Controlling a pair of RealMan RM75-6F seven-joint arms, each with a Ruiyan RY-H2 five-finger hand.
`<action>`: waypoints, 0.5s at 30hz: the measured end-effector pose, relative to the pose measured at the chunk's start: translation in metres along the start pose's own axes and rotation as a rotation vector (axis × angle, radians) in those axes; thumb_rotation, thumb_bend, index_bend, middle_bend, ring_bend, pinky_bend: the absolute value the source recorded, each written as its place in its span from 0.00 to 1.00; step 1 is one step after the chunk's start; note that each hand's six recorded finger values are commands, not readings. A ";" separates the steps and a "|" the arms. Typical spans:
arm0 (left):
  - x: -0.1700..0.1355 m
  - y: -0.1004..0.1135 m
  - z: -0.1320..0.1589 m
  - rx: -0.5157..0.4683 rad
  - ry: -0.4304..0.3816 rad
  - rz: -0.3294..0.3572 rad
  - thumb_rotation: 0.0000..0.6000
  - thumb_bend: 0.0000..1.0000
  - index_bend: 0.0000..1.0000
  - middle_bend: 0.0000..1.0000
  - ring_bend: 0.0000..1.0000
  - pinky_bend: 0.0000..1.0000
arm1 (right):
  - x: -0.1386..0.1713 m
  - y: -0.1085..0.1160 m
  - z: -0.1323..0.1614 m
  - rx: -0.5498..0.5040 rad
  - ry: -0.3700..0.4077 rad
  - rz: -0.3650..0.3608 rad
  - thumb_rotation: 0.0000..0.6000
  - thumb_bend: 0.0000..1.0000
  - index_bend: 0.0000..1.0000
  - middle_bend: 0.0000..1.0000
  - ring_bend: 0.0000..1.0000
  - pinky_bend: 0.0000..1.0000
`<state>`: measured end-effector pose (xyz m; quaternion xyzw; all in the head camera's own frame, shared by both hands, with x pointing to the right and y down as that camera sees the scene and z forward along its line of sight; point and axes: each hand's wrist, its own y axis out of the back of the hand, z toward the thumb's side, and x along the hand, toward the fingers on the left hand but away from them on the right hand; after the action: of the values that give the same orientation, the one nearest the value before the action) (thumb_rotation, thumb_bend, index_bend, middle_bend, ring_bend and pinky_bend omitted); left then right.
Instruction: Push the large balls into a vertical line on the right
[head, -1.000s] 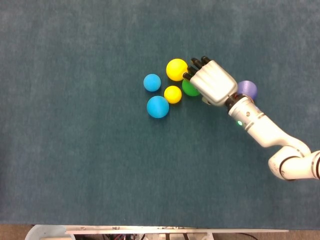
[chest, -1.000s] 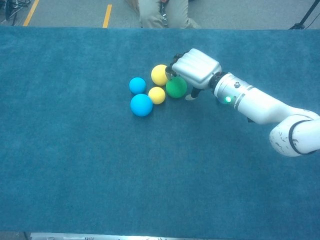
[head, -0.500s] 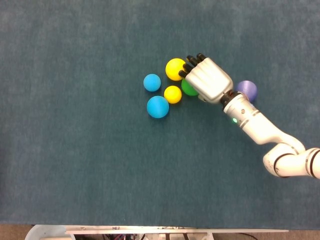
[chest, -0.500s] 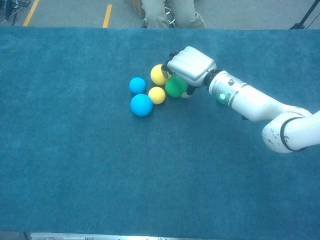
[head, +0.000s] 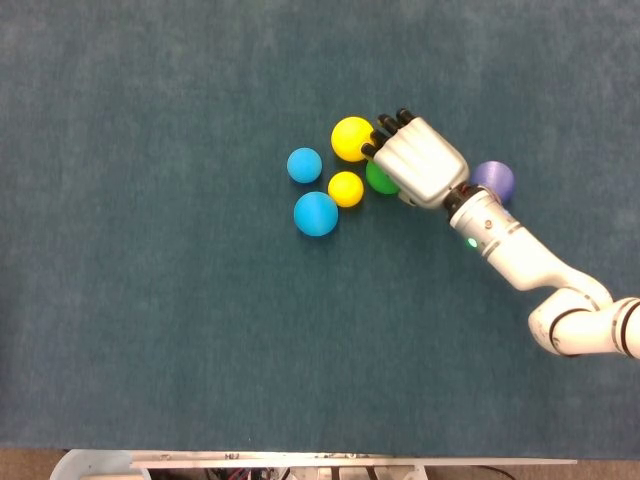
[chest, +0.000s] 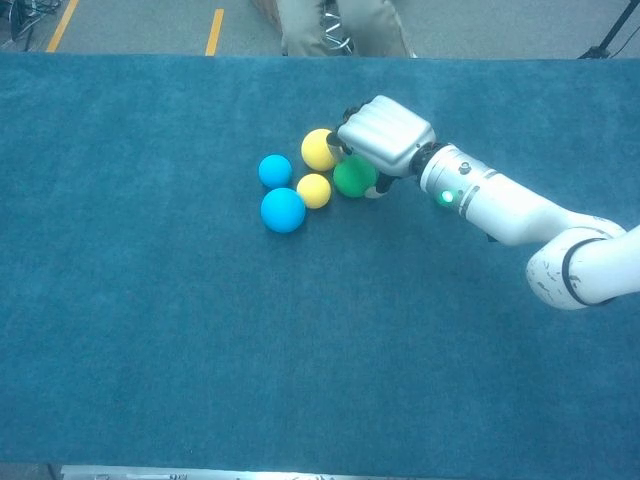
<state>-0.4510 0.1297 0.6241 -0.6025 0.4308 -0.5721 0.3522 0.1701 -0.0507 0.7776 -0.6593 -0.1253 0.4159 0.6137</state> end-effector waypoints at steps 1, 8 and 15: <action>0.000 0.000 0.000 -0.001 -0.001 0.000 1.00 0.40 0.32 0.17 0.24 0.31 | 0.000 -0.001 0.000 0.000 -0.001 0.001 1.00 0.02 0.47 0.47 0.28 0.32; -0.001 0.000 -0.001 -0.003 0.002 -0.001 1.00 0.40 0.32 0.17 0.24 0.31 | 0.000 -0.001 -0.001 -0.006 -0.005 -0.008 1.00 0.04 0.51 0.50 0.32 0.35; 0.000 -0.001 -0.001 -0.002 0.001 -0.002 1.00 0.40 0.32 0.17 0.24 0.31 | 0.002 -0.001 -0.002 -0.016 -0.009 -0.017 1.00 0.05 0.53 0.53 0.34 0.35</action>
<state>-0.4517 0.1304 0.6246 -0.6030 0.4310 -0.5725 0.3506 0.1732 -0.0509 0.7775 -0.6613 -0.1370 0.4124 0.6115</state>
